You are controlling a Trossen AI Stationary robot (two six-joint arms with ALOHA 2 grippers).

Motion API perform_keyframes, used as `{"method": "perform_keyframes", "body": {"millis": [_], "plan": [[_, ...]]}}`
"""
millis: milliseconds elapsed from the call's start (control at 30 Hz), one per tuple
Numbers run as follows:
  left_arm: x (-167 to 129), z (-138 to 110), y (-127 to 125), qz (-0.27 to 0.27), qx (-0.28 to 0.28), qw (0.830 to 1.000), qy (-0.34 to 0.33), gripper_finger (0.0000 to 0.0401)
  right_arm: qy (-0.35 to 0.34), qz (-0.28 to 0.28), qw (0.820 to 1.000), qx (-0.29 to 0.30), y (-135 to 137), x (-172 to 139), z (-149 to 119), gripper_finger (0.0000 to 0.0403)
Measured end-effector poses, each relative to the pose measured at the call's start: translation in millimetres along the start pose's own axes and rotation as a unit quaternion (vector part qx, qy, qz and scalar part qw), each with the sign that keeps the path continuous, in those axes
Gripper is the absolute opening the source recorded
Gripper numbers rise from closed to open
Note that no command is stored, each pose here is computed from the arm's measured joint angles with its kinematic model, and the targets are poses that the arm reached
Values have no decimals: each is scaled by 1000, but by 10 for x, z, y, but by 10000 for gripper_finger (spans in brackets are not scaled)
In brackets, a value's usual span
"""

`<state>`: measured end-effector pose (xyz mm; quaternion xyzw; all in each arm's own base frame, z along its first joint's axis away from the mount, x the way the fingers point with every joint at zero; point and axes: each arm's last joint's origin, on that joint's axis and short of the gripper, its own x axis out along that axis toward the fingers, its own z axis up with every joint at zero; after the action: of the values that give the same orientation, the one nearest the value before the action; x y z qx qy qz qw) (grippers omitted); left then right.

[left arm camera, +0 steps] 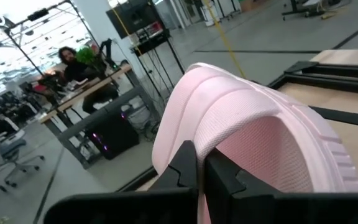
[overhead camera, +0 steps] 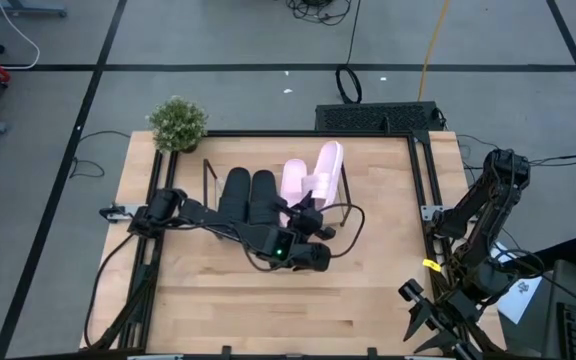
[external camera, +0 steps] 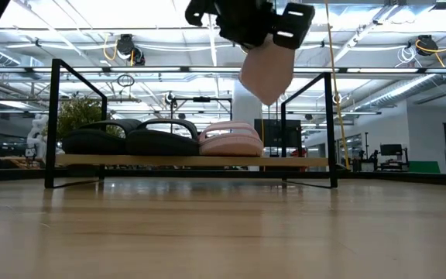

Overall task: Pick and place slides into the shelf
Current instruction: Put the pink pair of slide on the shelf

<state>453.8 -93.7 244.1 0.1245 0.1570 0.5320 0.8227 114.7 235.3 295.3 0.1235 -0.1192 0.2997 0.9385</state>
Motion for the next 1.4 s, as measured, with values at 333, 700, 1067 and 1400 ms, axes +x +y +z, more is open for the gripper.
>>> {"method": "perform_keyframes", "body": {"millis": [333, 700, 1067, 1400], "plan": [[95, 46, 71, 45, 33, 998, -8, 0, 1, 2, 1000, 8, 3, -1, -3, 107], [115, 42, 92, 57, 85, 995, -6, 0, 15, 2, 999, 29, 3, -2, -32, 107], [71, 59, 84, 57, 226, 972, -2, 0, 9, -2, 999, 38, -7, 3, -20, 107], [22, 58, 72, 54, 256, 965, -4, 6, 9, -28, 999, 39, -22, 3, -21, 107]]}}
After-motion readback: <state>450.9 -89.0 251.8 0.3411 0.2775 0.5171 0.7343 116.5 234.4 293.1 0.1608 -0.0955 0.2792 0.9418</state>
